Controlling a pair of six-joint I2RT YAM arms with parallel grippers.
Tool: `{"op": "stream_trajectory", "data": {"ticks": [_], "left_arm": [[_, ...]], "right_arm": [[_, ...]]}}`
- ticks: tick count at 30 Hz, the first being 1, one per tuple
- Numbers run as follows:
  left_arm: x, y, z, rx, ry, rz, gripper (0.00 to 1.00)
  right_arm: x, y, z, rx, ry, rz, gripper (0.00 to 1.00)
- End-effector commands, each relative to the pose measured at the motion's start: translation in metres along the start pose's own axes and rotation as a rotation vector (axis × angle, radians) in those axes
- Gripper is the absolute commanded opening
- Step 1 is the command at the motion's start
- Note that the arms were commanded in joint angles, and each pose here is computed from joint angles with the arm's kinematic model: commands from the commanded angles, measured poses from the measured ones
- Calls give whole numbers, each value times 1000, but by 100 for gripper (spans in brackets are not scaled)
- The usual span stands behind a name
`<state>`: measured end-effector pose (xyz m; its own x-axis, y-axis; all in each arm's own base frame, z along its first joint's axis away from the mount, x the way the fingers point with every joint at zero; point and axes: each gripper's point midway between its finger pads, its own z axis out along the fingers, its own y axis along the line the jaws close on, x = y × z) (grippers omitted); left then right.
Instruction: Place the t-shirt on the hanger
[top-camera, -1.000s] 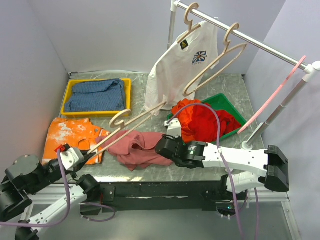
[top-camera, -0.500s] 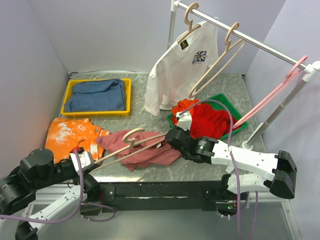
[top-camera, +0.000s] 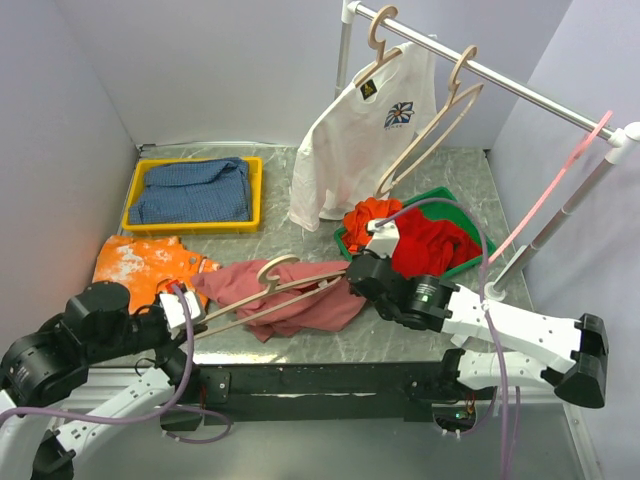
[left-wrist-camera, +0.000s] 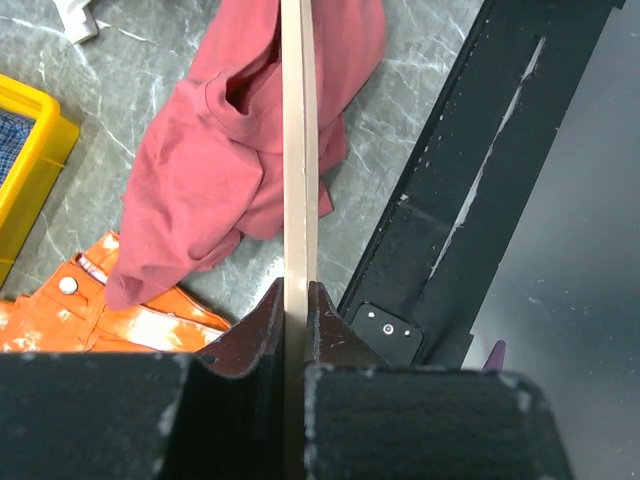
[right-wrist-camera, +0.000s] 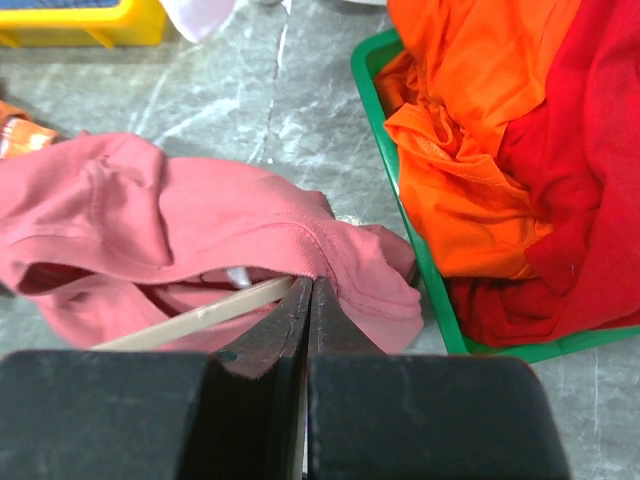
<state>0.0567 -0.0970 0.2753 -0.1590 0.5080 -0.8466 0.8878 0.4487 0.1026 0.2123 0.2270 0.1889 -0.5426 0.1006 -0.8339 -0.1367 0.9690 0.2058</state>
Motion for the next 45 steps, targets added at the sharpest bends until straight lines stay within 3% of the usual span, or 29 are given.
{"op": "stream_trajectory", "data": {"ticks": [1, 16, 24, 29, 30, 35, 37, 41, 45], "left_arm": [[-19, 3, 4, 11, -50, 30, 1], [-57, 14, -10, -65, -230, 122, 1], [-81, 12, -18, -72, -379, 172, 1], [-76, 8, -5, -36, -376, 163, 1], [-77, 4, -1, -10, -384, 165, 1], [-87, 4, 21, 34, -416, 157, 1], [-96, -6, 28, 112, -444, 161, 1], [-105, -4, 60, 175, -431, 152, 1], [-111, 4, 93, 205, -414, 70, 1]], "right_arm": [[-23, 7, -18, -59, -66, 27, 0], [-149, 115, -103, -252, -266, -90, 0], [-189, 161, -151, -302, -349, -140, 0], [-178, 142, -138, -252, -331, -131, 0], [-156, 138, -124, -254, -283, -160, 0], [-119, 73, -89, -205, -207, -56, 1], [-123, 59, -97, -246, -220, -5, 3], [-108, 46, -98, -286, -222, -11, 18], [-89, 37, -94, -301, -208, -1, 24]]}}
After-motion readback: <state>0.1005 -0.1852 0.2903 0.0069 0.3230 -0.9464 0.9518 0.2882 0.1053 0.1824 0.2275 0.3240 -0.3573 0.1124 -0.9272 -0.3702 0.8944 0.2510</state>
